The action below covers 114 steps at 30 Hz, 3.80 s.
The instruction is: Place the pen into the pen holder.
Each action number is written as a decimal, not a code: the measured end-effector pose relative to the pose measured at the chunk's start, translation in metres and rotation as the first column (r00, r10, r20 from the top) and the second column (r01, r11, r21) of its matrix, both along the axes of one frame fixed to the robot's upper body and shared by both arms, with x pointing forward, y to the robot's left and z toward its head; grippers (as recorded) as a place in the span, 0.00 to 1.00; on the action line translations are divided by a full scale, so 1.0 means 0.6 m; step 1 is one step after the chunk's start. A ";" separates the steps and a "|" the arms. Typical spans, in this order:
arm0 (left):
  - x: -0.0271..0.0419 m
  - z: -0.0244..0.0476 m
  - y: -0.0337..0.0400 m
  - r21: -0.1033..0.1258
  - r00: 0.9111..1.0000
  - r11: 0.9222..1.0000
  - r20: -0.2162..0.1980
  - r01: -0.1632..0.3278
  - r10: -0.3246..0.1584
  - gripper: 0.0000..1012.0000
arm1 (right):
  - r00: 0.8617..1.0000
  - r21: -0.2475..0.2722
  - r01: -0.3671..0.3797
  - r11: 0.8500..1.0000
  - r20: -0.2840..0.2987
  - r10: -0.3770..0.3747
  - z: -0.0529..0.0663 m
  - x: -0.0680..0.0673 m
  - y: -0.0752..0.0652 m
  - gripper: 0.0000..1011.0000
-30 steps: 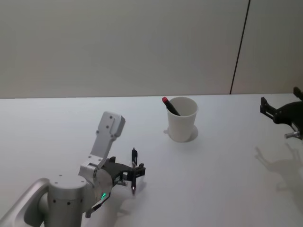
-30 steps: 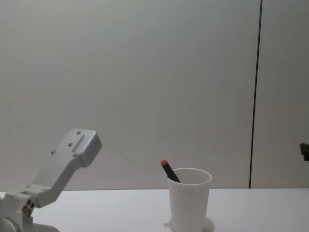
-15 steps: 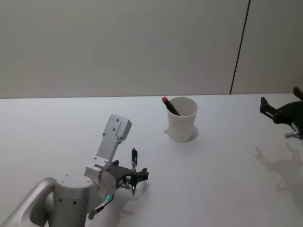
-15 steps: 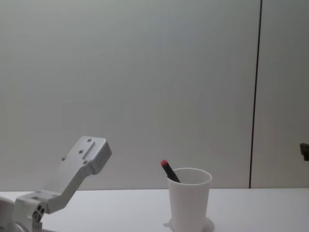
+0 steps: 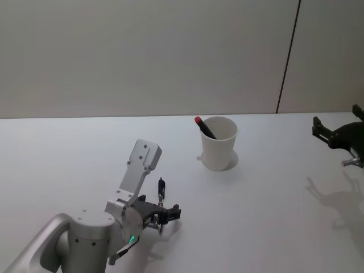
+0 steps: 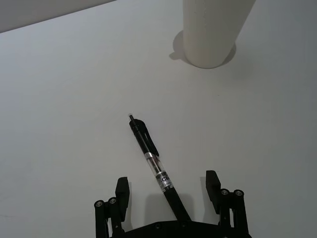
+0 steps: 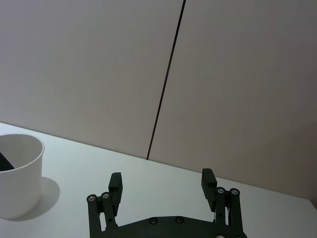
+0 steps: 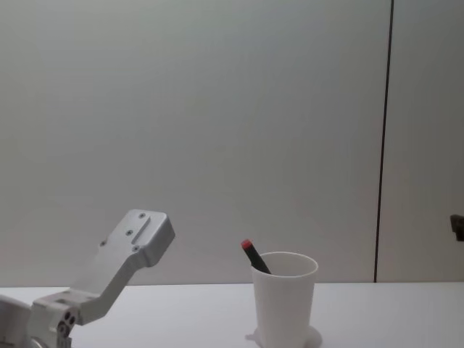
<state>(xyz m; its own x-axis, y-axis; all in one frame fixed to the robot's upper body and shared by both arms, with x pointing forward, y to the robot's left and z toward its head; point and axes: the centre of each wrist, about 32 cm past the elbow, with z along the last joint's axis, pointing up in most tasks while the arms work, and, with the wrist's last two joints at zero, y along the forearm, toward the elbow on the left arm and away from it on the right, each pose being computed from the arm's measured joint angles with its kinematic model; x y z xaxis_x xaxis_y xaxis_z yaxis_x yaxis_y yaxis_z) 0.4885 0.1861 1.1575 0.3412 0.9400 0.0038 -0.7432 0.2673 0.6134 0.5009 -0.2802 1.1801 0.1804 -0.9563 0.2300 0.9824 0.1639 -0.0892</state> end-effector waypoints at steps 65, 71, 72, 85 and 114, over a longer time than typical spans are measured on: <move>-0.028 0.025 0.000 0.072 0.984 0.996 0.174 -0.061 0.048 0.13 | 1.000 0.000 0.000 1.000 0.000 0.000 0.000 0.000 0.000 0.99; -0.034 0.038 -0.001 0.112 0.967 0.992 0.254 -0.062 0.032 0.13 | 1.000 0.000 0.000 1.000 0.000 0.000 0.000 0.000 0.000 0.99; -0.035 0.039 -0.001 0.117 0.963 0.991 0.267 -0.062 0.029 0.13 | 1.000 0.000 0.000 1.000 0.000 0.000 0.000 0.000 0.000 0.99; -0.044 0.054 -0.003 0.170 0.889 0.985 0.454 -0.024 -0.057 0.13 | 1.000 0.000 0.000 1.000 0.000 0.000 0.000 0.000 0.000 0.99; -0.010 0.050 0.016 0.146 0.671 0.952 0.680 0.270 -0.294 0.13 | 1.000 0.000 0.000 1.000 0.000 0.000 0.000 0.000 0.000 0.99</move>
